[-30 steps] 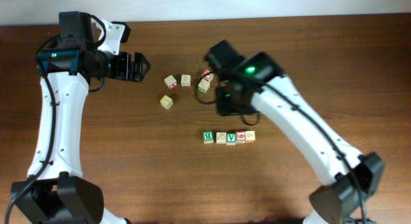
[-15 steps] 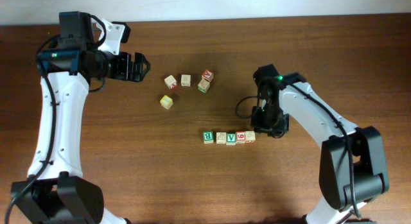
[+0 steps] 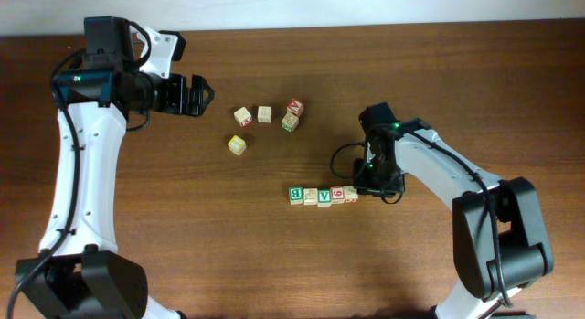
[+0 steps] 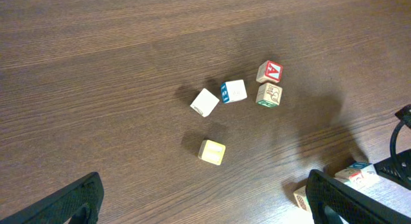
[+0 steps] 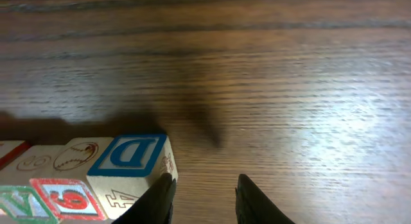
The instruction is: Rotate 5 blocks
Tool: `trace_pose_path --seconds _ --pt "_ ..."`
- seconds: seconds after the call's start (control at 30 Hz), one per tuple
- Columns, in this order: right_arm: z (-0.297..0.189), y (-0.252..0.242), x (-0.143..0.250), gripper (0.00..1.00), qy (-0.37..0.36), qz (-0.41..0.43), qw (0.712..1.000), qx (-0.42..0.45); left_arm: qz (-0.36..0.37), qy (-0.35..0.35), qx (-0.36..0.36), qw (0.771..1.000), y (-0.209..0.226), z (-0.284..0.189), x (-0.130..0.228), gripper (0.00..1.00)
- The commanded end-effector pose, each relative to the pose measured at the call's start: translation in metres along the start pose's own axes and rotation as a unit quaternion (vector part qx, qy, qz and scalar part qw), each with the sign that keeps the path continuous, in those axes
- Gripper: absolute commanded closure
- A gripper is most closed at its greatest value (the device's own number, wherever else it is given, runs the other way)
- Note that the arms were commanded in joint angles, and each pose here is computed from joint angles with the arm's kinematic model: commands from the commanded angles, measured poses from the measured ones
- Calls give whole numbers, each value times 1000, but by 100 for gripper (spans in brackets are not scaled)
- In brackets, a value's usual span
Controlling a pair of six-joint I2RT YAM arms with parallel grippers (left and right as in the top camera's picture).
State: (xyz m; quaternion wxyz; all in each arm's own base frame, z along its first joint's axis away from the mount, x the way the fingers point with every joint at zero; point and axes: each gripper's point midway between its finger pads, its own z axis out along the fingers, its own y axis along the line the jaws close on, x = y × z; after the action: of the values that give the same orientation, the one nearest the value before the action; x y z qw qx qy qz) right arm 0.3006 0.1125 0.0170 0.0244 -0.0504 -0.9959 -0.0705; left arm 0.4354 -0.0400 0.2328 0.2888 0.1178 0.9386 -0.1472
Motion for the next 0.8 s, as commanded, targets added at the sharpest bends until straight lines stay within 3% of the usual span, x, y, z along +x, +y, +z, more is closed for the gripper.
trace_pose_path --seconds 0.0,0.3,0.47,0.67,0.77 --pt "1 11 5 68 5 -25 999 -21 13 -7 -3 1000 0 -4 -5 1" --pt "3 28 11 67 8 -74 997 -34 13 -7 -3 1000 0 -4 -6 1" --pt "1 31 9 59 6 -82 996 -41 13 -7 -3 1000 0 -4 -5 1" --pt "-48 52 -15 58 -19 -63 997 -51 13 -7 -3 1000 0 -4 -5 1" --pt "-58 77 -5 60 -14 -41 998 -55 13 -7 -3 1000 0 -4 -6 1"
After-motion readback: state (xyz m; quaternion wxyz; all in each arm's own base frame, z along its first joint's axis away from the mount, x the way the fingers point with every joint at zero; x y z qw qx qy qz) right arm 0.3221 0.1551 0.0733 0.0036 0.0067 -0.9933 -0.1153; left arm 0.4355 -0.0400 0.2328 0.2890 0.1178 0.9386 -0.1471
